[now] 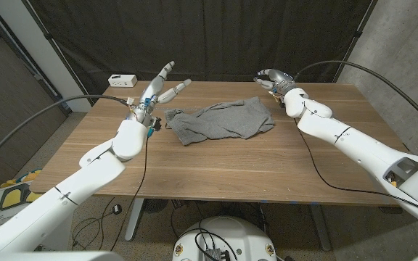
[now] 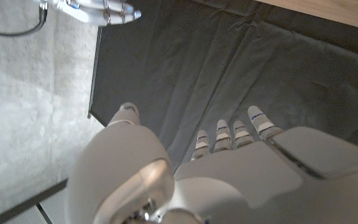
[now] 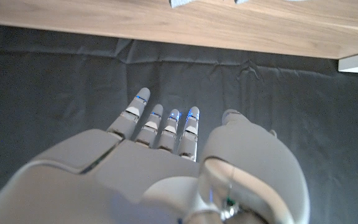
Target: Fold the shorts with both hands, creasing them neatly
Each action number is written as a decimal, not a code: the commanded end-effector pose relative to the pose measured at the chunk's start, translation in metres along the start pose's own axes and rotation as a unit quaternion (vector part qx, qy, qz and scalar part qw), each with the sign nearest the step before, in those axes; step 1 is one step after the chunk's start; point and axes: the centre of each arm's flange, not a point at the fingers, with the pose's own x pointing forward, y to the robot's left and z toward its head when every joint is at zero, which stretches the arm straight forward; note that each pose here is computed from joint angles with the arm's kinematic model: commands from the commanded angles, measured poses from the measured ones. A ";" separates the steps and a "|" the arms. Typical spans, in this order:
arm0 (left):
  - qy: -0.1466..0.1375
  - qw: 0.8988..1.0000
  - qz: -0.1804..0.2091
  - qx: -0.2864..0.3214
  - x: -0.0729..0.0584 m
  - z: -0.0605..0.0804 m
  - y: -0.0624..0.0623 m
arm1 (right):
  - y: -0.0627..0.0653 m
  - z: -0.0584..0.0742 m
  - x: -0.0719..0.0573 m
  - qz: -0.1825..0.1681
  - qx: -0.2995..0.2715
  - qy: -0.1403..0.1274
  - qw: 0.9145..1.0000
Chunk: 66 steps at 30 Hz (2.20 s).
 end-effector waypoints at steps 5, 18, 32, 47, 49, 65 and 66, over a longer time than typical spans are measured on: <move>0.003 0.987 -0.042 0.156 0.002 0.022 -0.001 | 0.010 0.015 -0.032 -0.049 -0.020 -0.051 0.997; 0.030 0.968 -0.095 0.231 0.000 0.032 -0.008 | 0.024 0.022 -0.061 -0.039 -0.043 -0.066 0.996; 0.056 0.947 -0.151 0.278 -0.006 0.038 -0.018 | 0.049 0.019 -0.082 -0.008 -0.042 -0.056 0.998; 0.077 0.930 -0.165 0.318 -0.013 0.039 -0.026 | 0.069 0.021 -0.087 0.023 -0.041 -0.050 0.998; 0.075 0.928 -0.166 0.324 -0.013 0.039 -0.027 | 0.071 0.020 -0.088 0.023 -0.037 -0.046 0.998; 0.075 0.916 -0.181 0.350 -0.015 0.038 -0.036 | 0.090 0.013 -0.093 0.046 -0.034 -0.027 0.998; 0.073 0.916 -0.182 0.350 -0.016 0.038 -0.036 | 0.090 0.013 -0.093 0.053 -0.036 -0.025 0.998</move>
